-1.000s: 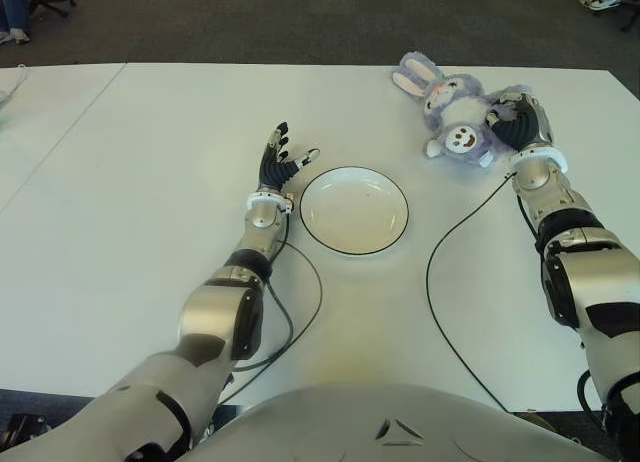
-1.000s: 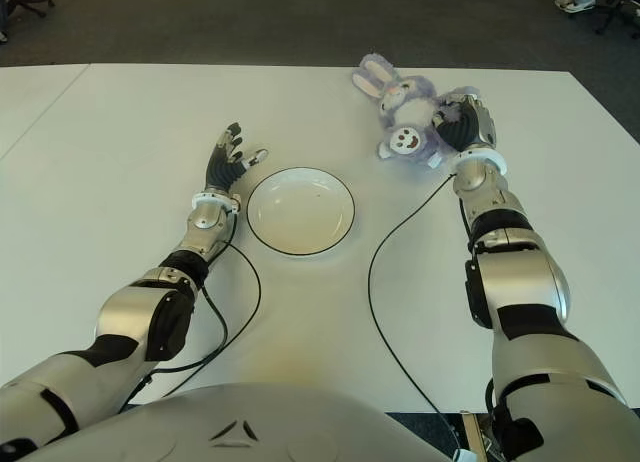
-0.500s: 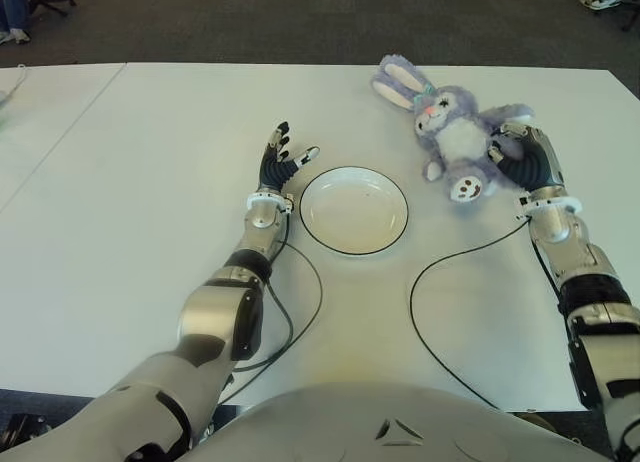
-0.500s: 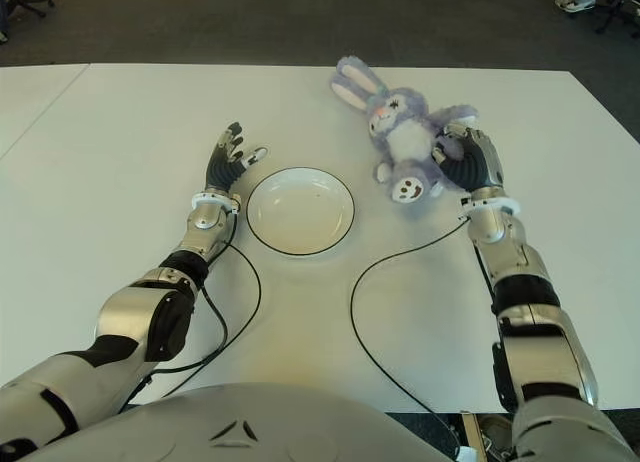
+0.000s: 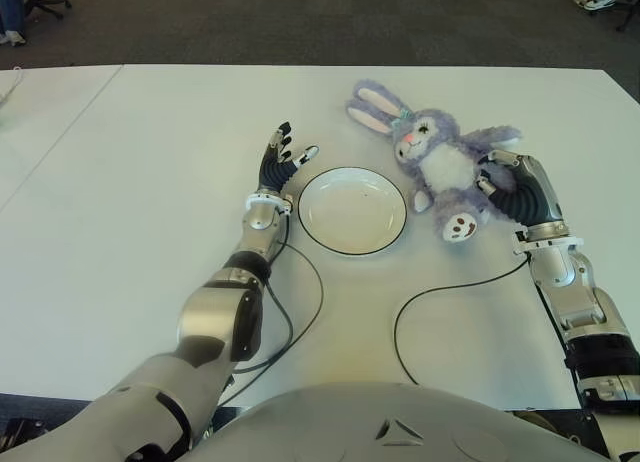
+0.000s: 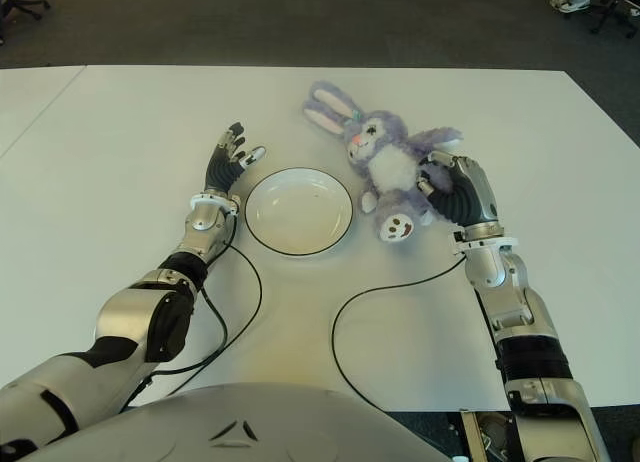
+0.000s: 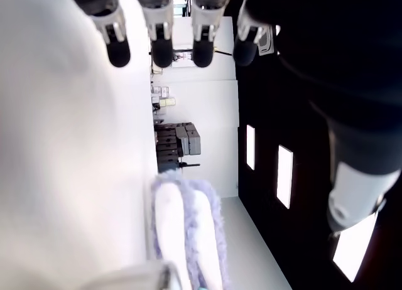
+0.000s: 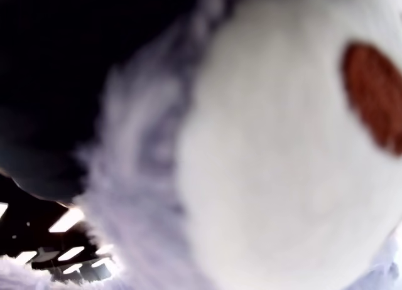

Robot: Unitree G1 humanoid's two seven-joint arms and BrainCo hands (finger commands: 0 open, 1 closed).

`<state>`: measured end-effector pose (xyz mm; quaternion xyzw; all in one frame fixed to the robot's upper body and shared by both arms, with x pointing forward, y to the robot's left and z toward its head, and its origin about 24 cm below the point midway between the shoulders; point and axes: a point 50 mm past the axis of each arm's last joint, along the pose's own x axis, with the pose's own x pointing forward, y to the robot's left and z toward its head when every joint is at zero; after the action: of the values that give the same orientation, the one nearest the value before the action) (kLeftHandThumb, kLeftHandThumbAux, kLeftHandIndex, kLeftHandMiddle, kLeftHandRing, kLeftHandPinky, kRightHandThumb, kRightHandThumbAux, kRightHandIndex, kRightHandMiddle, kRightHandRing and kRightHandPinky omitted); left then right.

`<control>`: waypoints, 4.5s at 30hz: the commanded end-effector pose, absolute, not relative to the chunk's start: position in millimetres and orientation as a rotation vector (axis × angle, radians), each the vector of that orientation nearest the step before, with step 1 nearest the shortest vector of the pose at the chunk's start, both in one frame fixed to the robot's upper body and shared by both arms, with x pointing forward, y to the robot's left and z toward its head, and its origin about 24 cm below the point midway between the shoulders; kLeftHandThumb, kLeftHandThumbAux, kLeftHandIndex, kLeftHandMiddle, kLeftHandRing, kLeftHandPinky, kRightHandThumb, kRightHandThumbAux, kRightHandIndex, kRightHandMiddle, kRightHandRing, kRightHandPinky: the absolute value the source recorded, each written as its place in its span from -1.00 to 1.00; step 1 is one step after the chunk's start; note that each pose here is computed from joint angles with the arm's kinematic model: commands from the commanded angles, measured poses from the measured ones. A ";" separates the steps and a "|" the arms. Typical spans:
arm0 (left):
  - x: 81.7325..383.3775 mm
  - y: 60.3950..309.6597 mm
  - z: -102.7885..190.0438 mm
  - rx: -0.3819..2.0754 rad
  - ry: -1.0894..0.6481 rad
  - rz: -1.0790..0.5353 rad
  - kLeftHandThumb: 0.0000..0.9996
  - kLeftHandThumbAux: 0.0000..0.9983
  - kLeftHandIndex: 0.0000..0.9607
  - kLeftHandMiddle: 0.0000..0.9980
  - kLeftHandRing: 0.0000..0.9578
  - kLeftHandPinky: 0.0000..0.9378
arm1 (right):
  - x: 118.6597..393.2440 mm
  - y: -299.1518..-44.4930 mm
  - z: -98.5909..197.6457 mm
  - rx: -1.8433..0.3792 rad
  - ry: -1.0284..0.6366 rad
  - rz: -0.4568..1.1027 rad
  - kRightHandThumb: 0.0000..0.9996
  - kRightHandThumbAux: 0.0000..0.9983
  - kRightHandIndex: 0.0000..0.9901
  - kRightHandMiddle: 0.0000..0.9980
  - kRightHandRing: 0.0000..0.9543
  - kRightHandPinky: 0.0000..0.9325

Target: Put the doll into the plate.

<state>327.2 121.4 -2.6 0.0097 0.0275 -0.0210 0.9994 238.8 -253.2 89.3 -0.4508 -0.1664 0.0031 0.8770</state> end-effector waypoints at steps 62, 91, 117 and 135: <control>249.4 124.4 -91.9 -0.013 0.490 -0.028 -1.00 0.25 -0.96 -0.90 -0.93 -0.92 | 261.2 -251.9 137.5 -0.847 -0.538 -0.195 0.41 0.43 -0.11 0.70 0.80 0.83; 250.3 124.5 -91.9 0.002 0.497 -0.027 -1.00 0.25 -0.98 -0.91 -0.92 -0.89 | 283.0 -234.2 184.4 -0.910 -0.752 -0.243 0.40 0.44 -0.12 0.70 0.79 0.79; 251.2 121.0 -90.4 -0.018 0.484 -0.022 -1.00 0.12 -0.97 -0.92 -0.95 -0.93 | 281.8 -191.9 177.7 -0.877 -0.786 -0.057 0.40 0.44 -0.12 0.71 0.80 0.81; 251.3 120.7 -90.8 -0.031 0.494 -0.024 -1.00 0.24 -0.98 -0.89 -0.92 -0.91 | 284.1 -175.3 164.3 -0.831 -0.786 0.063 0.40 0.44 -0.12 0.73 0.83 0.86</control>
<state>326.8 122.1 -2.5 -0.0041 0.0247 -0.0188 0.9995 282.7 -182.4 164.4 -0.4098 -0.3637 0.0154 0.8364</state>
